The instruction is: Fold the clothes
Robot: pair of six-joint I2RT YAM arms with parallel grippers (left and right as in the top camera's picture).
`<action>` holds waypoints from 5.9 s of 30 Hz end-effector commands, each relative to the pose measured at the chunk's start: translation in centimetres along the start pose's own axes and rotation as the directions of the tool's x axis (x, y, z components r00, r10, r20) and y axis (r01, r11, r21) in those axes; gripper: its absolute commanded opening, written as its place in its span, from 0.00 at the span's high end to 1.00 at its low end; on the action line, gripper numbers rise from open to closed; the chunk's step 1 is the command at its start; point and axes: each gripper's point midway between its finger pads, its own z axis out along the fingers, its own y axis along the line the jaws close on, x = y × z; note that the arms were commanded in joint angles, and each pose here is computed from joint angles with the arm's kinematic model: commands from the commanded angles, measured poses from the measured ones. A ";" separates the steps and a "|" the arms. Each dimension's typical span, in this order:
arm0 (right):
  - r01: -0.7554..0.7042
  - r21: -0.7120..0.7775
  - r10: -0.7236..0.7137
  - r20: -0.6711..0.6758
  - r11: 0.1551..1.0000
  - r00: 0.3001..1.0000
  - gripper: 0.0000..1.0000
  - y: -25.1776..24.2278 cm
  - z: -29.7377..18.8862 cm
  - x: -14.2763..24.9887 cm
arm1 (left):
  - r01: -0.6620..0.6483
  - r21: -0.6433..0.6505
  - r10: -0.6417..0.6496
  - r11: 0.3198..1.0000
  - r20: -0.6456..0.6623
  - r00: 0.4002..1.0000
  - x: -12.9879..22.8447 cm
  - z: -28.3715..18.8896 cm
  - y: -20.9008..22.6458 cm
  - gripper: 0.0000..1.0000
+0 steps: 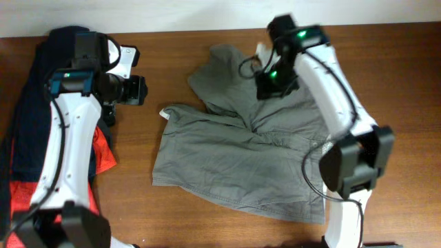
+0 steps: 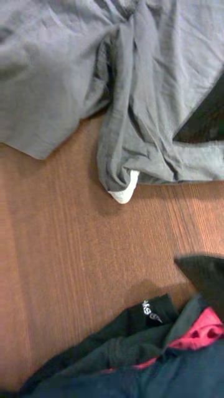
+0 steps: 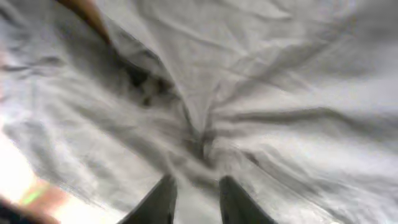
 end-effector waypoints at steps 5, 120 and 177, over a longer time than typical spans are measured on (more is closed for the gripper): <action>-0.162 0.142 0.129 0.215 0.977 0.968 0.01 0.5 -14.3 4.1 | 0.094 0.008 -0.094 0.996 0.062 0.994 0.5 -5.9 -1.3 0.23; -0.878 0.232 0.885 0.112 0.418 0.451 0.29 -6.2 10.1 31.9 | 0.267 -0.123 -0.294 0.956 -0.389 0.873 20.4 10.9 -5.4 0.99; -0.681 0.038 0.668 0.159 0.732 0.727 0.96 -0.4 -10.0 26.4 | 0.566 -0.186 -0.492 0.804 0.329 0.806 8.9 -13.5 5.4 1.00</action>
